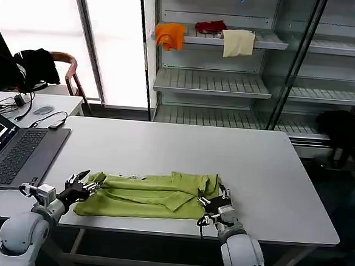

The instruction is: Fold and organize the clothes.

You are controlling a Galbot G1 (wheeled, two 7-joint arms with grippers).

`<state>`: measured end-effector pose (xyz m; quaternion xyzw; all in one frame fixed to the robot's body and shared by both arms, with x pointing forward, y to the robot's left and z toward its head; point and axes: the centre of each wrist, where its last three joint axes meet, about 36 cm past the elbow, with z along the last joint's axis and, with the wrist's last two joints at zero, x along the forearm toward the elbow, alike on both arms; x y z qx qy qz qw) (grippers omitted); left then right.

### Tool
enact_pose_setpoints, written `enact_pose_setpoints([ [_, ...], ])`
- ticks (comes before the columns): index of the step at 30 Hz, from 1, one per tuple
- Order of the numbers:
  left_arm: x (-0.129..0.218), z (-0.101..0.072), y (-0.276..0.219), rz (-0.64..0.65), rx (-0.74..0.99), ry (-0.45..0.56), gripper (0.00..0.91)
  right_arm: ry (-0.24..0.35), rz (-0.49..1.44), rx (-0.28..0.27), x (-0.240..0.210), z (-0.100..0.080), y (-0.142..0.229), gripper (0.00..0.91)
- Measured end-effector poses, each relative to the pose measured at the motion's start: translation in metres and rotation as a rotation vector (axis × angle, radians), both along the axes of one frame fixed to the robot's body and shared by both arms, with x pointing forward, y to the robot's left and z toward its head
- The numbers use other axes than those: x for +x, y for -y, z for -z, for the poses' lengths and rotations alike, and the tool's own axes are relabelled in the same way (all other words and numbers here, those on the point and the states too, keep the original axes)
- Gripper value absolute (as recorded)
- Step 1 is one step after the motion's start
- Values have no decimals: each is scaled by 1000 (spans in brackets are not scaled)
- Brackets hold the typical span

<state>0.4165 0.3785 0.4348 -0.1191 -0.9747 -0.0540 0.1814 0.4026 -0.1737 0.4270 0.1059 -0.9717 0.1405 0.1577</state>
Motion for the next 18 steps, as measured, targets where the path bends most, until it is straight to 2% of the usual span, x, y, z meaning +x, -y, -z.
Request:
enact_pose_setpoints([
  [5,-5,-3,0,-24,-2,2,907,30,14,18,-4,-7,8,907],
  [11,-15,-2,6,-75,-25,15,907,106,-9,141,-5,-26,18,907],
  [13,-19,2,10,-98,-33,16,907,125,-25,184,-4,-32,18,907],
  [18,-26,15,24,-156,-51,15,907,154,-46,251,-2,-41,19,907],
])
